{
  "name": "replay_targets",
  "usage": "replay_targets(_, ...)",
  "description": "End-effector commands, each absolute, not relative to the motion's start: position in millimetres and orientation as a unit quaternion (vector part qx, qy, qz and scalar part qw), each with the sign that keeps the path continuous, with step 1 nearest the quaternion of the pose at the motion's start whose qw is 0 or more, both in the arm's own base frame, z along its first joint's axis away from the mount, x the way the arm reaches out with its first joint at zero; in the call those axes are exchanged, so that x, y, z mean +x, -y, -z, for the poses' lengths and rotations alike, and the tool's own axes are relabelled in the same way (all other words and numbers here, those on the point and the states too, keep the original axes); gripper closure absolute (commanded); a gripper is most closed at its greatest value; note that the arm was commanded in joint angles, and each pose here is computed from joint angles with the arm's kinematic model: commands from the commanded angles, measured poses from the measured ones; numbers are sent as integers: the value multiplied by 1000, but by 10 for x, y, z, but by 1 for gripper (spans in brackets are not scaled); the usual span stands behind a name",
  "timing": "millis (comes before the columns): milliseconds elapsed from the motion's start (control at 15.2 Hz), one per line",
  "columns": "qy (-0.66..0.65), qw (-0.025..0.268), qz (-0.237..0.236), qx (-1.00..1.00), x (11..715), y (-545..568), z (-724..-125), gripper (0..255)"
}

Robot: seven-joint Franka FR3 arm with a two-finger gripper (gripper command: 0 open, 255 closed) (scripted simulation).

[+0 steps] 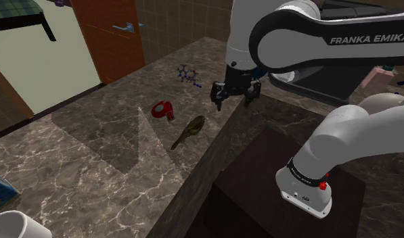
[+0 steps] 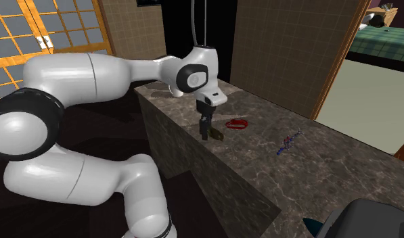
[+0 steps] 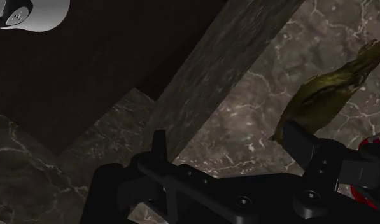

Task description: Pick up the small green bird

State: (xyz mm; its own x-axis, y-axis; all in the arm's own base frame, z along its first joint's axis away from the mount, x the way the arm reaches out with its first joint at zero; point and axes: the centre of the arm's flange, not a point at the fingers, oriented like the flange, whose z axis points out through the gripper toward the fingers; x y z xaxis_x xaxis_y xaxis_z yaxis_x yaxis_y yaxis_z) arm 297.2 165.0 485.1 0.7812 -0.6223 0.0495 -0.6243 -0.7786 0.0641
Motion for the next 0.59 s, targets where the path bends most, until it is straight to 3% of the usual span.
replay_targets(0, 376, 34, -15, 926, 3034, -1881, -4722, 0)
replay_targets(528, 533, 18, -26, 845, 3554, -2634, -4281, 0)
